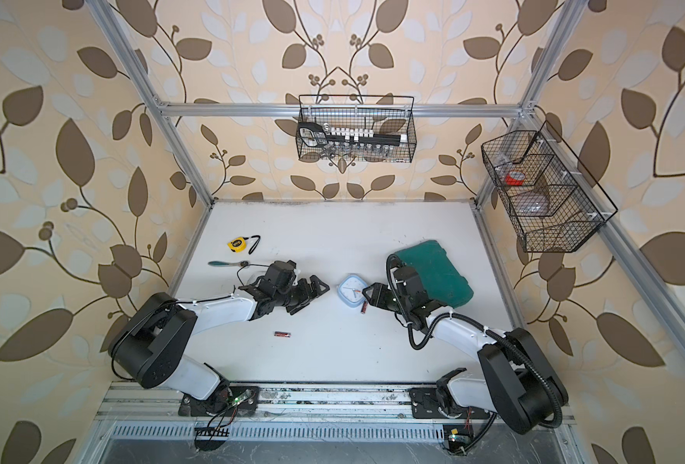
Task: Insert the battery into the alarm
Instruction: Adjust the alarm at the center of the board.
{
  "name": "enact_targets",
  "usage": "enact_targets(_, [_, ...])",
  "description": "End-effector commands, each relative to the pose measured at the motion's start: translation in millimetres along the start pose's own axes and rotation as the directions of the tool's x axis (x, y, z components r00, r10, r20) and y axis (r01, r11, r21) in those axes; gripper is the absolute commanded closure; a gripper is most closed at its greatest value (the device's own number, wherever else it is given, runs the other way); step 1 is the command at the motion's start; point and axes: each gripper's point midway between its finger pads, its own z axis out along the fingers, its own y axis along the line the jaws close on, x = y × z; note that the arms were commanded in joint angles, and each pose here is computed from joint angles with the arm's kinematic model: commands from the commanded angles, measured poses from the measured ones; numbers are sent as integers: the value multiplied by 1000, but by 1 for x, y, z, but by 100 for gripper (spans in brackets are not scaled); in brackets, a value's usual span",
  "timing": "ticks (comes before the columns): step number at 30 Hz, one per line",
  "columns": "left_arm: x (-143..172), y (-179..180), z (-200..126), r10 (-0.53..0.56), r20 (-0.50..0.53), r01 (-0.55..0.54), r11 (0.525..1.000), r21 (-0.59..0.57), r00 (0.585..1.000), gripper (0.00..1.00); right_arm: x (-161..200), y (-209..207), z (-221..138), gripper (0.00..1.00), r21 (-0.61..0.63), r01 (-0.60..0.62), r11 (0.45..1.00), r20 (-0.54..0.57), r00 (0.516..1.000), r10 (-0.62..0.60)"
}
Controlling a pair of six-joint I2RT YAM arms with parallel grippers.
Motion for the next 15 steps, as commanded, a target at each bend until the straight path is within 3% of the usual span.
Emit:
enact_targets(1, [-2,-27,6,13,-4,-13,996,86,1000,1,-11,3,6,49,11,11,1000,18,1000,-11])
enact_targets(15, [25,-33,48,-19,-114,30,994,101,993,1,-8,-18,36,57,66,-58,996,-19,998,60])
